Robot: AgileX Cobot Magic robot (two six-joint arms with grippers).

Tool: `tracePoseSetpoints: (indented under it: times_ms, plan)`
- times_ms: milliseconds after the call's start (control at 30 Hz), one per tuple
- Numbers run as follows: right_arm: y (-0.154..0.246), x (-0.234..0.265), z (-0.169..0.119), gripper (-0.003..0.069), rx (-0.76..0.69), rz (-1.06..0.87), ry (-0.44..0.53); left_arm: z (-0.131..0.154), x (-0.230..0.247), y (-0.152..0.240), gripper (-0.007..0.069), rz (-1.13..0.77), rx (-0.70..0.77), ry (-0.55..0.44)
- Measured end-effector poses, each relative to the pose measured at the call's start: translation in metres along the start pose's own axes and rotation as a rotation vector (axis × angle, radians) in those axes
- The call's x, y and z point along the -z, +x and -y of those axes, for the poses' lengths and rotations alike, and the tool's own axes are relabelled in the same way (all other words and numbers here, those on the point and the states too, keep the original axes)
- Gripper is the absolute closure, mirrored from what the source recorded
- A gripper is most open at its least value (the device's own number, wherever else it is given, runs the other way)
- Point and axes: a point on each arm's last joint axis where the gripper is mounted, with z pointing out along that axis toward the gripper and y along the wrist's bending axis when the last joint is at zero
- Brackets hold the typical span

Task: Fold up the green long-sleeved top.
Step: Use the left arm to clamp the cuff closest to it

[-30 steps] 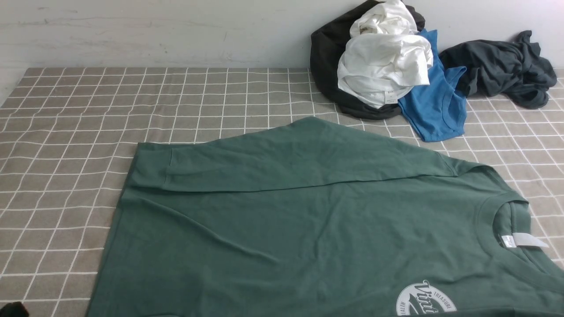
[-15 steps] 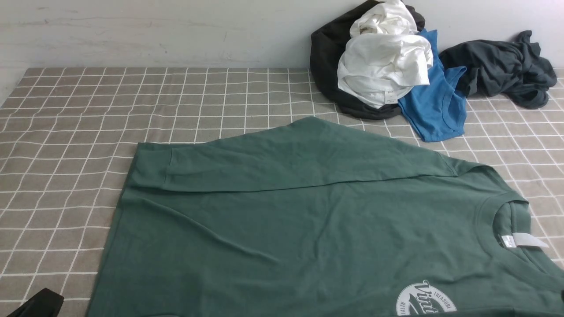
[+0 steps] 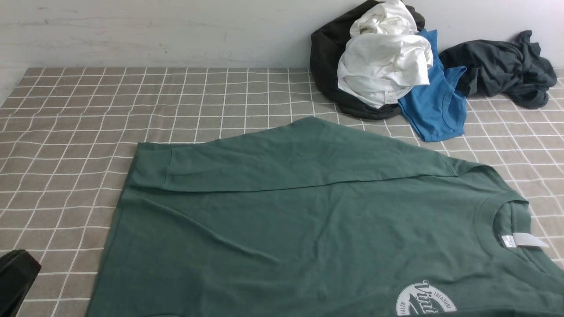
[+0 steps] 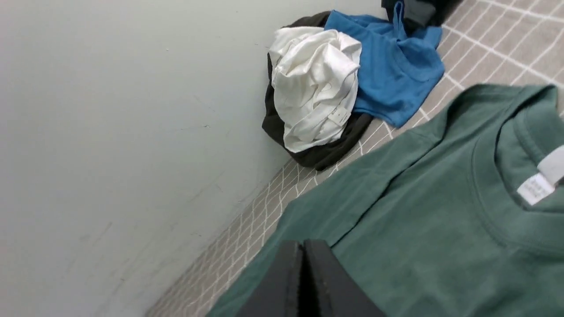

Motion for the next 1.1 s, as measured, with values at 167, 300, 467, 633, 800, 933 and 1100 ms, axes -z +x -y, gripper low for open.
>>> tracePoseSetpoints:
  times_ms: [167,300,467,633,800,933,1100]
  plan:
    - [-0.028,-0.006,-0.027,0.0673,0.209,0.011,0.003,0.001,-0.025,-0.032,0.0633,-0.372,-0.218,-0.08]
    - [-0.056,-0.025,-0.065,0.0673,0.491,-0.134,-0.002,-0.01,-0.053,-0.055,0.0632,-0.692,-0.308,-0.178]
    - [-0.074,-0.057,-0.102,0.0673,0.689,-0.553,-0.042,-0.017,-0.088,-0.05,0.0613,-0.952,-0.345,-0.273]
    - [-0.061,-0.082,-0.116,0.0673,0.695,-0.939,-0.116,-0.02,-0.123,-0.01,0.05,-1.196,-0.336,-0.274]
    - [-0.037,-0.085,-0.116,0.0673,0.75,-1.189,-0.177,-0.033,-0.139,0.036,0.0305,-1.348,-0.305,-0.281]
    - [-0.031,-0.083,-0.115,0.0673,0.832,-1.249,-0.187,-0.045,-0.146,0.062,0.0176,-1.388,-0.289,-0.301]
    - [-0.031,-0.085,-0.115,0.0673,0.855,-1.224,-0.183,-0.051,-0.158,0.075,0.0083,-1.37,-0.287,-0.302]
